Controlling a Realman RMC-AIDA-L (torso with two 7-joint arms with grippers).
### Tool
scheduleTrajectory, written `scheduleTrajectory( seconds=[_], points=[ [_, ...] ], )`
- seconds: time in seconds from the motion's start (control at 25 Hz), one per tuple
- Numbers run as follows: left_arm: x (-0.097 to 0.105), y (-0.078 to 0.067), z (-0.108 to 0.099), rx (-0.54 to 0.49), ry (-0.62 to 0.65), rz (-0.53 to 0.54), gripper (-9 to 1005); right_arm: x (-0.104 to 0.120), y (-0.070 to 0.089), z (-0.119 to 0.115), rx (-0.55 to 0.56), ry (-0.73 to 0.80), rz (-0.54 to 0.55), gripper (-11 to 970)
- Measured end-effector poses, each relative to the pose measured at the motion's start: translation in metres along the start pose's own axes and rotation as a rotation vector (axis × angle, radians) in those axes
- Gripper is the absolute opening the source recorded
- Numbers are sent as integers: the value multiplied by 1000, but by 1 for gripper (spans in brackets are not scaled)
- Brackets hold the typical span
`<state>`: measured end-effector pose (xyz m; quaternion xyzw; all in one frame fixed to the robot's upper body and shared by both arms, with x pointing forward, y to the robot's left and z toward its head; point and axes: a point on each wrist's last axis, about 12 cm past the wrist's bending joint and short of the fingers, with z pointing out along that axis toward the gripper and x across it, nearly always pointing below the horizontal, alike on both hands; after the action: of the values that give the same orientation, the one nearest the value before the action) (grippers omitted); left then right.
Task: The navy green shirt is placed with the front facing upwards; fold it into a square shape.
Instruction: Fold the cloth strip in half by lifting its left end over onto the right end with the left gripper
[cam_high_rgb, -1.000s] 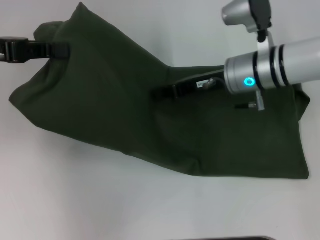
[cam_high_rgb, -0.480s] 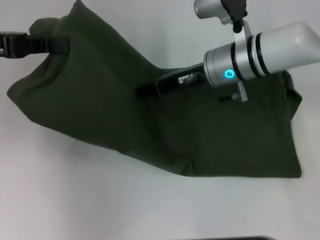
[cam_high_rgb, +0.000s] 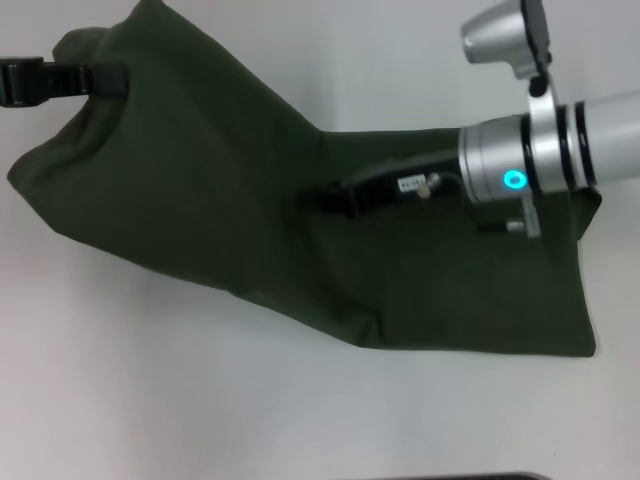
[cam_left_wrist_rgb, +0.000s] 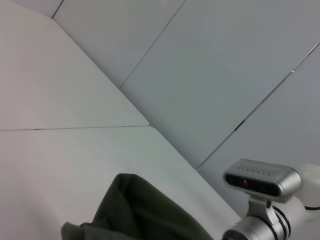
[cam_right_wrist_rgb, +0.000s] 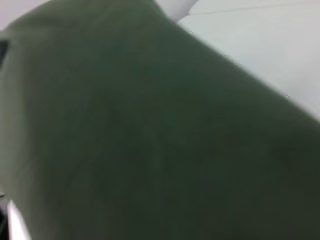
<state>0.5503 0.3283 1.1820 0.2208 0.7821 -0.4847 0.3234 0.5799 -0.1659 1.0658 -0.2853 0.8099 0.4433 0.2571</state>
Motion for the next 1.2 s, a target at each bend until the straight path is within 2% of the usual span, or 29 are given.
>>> scheduleTrajectory(
  seconds=[0.16, 0.32, 0.84, 1.2],
  points=[
    [0, 0, 0, 0, -1, -2, 65, 13, 3, -3, -34, 35, 6, 65],
    [1, 0, 0, 0, -1, -1, 67, 18, 2, 1, -19, 72, 2, 65],
    [3, 2, 0, -2, -4, -5, 71, 2, -1, 18, 70, 90, -35, 64],
    [3, 2, 1, -3, -5, -4, 74, 8, 9, 13, -43, 118, -62, 64]
  ],
)
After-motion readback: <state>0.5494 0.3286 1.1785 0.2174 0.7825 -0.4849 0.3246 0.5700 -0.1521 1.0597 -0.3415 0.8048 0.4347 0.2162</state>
